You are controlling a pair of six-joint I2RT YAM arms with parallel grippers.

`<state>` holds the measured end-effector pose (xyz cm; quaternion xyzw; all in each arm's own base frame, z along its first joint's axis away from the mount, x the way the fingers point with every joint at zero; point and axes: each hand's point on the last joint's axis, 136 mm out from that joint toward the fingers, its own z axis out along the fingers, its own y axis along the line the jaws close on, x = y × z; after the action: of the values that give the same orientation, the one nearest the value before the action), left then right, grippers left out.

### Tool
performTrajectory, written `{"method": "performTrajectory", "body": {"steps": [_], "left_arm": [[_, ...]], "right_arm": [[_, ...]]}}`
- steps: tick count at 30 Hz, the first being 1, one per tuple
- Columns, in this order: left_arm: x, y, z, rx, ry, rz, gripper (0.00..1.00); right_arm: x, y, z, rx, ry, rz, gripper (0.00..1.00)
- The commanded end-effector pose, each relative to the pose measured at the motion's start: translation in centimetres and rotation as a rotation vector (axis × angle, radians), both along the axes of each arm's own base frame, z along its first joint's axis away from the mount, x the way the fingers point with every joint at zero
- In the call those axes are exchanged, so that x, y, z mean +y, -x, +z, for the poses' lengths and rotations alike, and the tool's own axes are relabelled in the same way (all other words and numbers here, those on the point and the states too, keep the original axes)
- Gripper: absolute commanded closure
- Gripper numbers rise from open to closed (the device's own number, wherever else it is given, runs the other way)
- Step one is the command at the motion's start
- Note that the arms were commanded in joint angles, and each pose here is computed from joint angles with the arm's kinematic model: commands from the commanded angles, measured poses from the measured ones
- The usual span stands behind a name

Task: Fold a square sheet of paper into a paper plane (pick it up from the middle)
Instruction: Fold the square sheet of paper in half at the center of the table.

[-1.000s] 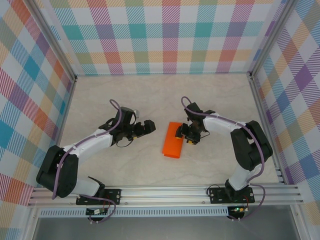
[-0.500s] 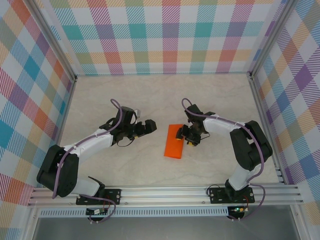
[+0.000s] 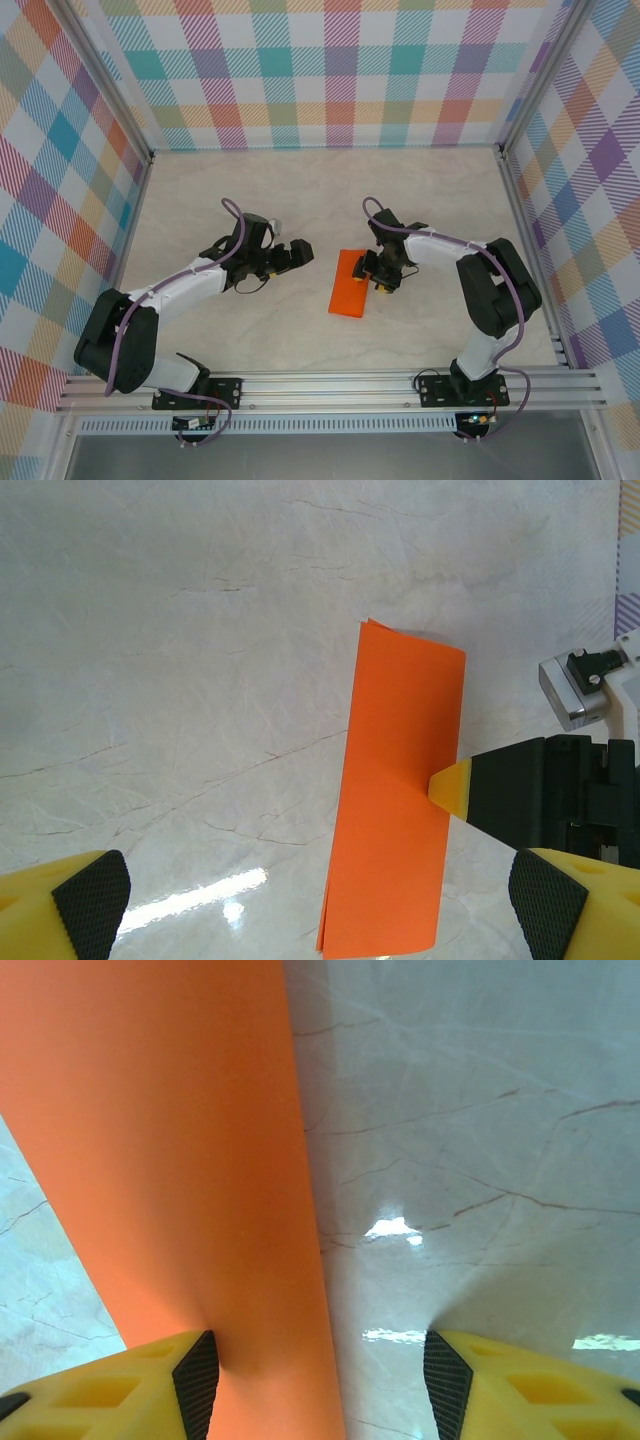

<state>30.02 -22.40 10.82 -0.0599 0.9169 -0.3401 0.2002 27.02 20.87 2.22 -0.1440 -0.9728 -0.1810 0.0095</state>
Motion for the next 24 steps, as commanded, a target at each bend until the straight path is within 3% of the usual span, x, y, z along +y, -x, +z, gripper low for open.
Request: {"method": "performTrajectory", "body": {"steps": [1, 16, 24], "left_arm": [[-1.0, -0.4, 0.7, -0.022, 0.022, -0.019, 0.0], [-1.0, -0.4, 0.4, -0.018, 0.024, -0.02, 0.0], [-1.0, -0.3, 0.3, -0.015, 0.023, -0.022, 0.0]], "right_arm": [[-0.7, -0.1, -1.0, 0.026, 0.044, -0.035, 0.4], [-1.8, 0.6, -2.4, 0.107, 0.13, -0.044, 0.41], [-0.7, 0.0, -0.9, 0.052, 0.049, -0.026, 0.42]]}}
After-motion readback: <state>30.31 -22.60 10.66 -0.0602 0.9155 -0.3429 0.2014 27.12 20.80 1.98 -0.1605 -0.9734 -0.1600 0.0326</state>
